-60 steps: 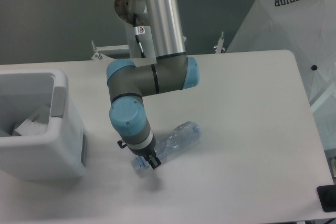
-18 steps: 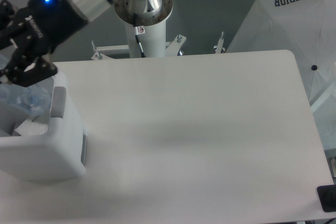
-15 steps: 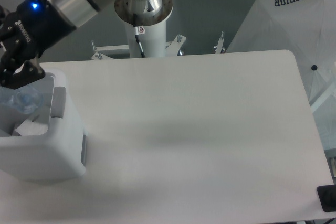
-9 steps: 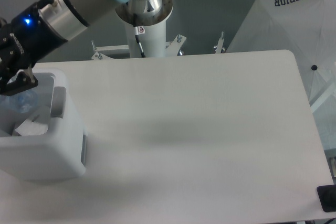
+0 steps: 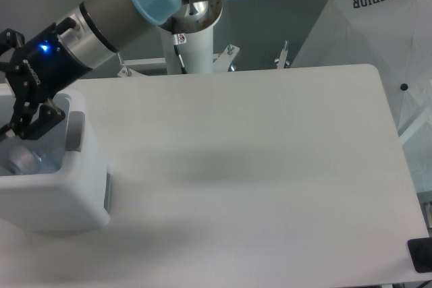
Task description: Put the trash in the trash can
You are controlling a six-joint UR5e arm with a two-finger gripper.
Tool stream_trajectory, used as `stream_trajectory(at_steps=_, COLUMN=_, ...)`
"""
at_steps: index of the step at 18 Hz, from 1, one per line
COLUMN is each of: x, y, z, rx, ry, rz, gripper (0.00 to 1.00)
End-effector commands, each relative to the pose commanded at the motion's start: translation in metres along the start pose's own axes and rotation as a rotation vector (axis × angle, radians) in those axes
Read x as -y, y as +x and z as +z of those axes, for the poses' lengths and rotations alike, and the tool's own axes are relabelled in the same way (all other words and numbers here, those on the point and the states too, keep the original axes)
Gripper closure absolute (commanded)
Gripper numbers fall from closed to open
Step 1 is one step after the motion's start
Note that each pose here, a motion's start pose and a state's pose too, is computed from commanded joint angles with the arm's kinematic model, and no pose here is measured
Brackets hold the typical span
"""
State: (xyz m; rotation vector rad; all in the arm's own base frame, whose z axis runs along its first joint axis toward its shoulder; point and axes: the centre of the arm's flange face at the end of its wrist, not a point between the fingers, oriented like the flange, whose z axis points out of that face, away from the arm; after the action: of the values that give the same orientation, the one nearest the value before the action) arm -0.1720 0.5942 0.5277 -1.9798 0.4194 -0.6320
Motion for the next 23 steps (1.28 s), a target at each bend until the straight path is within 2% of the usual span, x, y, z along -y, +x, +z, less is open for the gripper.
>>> stream_trajectory(at_steps=5, x=-0.016, y=-0.045, z=-0.058, rx=0.105, ry=0.029, rz=-0.052, gripper=0.00)
stream_trajectory(at_steps=10, x=-0.042, y=-0.093, z=-0.142, rx=0.245, ry=0.069, rz=-0.122, gripper=0.00)
stream_trajectory(at_steps=14, x=-0.087, y=-0.136, z=-0.211, rx=0.351, ry=0.099, rz=-0.209, gripper=0.00)
stream_trajectory(at_steps=20, x=-0.153, y=-0.188, z=-0.271, rx=0.435, ry=0.109, rz=-0.257, gripper=0.00)
stream_trajectory(at_steps=23, x=-0.172, y=-0.195, z=-0.297, rx=0.528, ry=0.026, rz=-0.270, gripper=0.00)
